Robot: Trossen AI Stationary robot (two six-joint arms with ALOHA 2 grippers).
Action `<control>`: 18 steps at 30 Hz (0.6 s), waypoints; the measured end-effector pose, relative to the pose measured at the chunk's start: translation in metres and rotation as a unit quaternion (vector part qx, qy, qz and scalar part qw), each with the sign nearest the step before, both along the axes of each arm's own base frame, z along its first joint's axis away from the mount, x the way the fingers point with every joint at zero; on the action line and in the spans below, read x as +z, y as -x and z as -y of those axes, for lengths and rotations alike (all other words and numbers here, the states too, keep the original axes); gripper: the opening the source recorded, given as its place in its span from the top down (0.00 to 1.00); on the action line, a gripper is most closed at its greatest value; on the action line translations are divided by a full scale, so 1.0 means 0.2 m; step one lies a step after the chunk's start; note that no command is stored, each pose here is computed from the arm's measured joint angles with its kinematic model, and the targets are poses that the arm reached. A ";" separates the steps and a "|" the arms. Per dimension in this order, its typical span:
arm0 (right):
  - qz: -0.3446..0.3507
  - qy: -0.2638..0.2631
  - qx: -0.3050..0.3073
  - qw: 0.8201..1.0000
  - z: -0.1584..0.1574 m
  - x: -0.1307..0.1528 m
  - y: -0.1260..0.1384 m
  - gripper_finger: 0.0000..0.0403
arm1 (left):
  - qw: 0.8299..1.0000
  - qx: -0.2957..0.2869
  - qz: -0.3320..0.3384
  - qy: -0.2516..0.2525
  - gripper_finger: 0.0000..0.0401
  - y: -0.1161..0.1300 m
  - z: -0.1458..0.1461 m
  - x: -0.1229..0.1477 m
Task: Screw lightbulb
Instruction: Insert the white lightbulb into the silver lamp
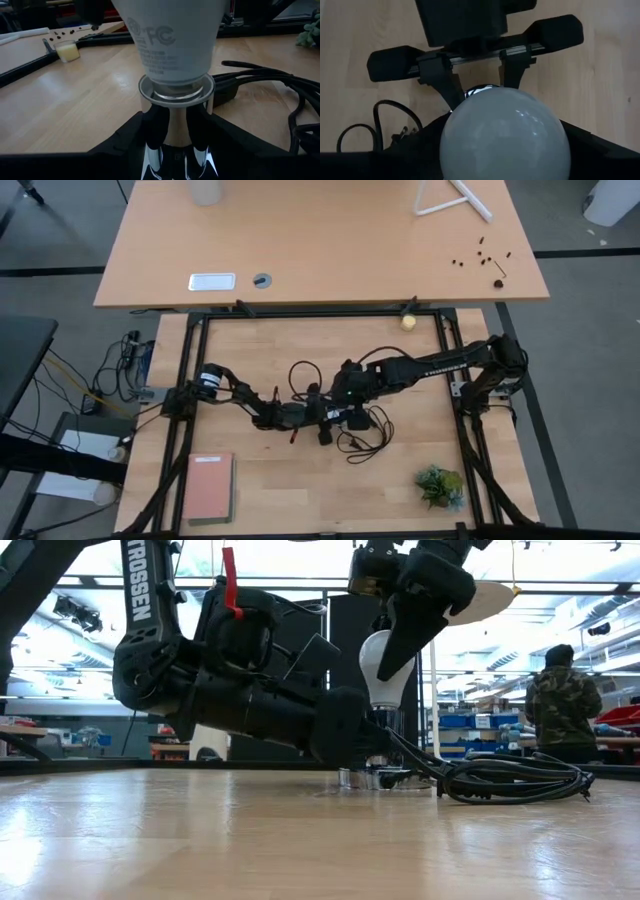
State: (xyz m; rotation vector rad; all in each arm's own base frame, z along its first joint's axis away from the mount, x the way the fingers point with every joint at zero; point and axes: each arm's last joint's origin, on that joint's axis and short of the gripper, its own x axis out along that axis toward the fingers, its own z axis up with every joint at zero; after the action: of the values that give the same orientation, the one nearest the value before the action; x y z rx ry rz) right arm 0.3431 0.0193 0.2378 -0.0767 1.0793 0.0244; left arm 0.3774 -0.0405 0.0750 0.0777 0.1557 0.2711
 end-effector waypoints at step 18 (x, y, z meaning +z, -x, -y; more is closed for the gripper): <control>0.000 0.024 0.164 0.986 0.03 -0.01 0.00 0.29 | 0.999 -0.033 -0.002 -0.002 0.54 0.00 0.01 0.00</control>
State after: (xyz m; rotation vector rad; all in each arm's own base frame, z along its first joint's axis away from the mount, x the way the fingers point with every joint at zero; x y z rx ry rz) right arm 0.3423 0.0131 0.2360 -0.2975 1.0587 0.2948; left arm 0.3778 -0.0421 0.0750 0.0880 0.1559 0.2047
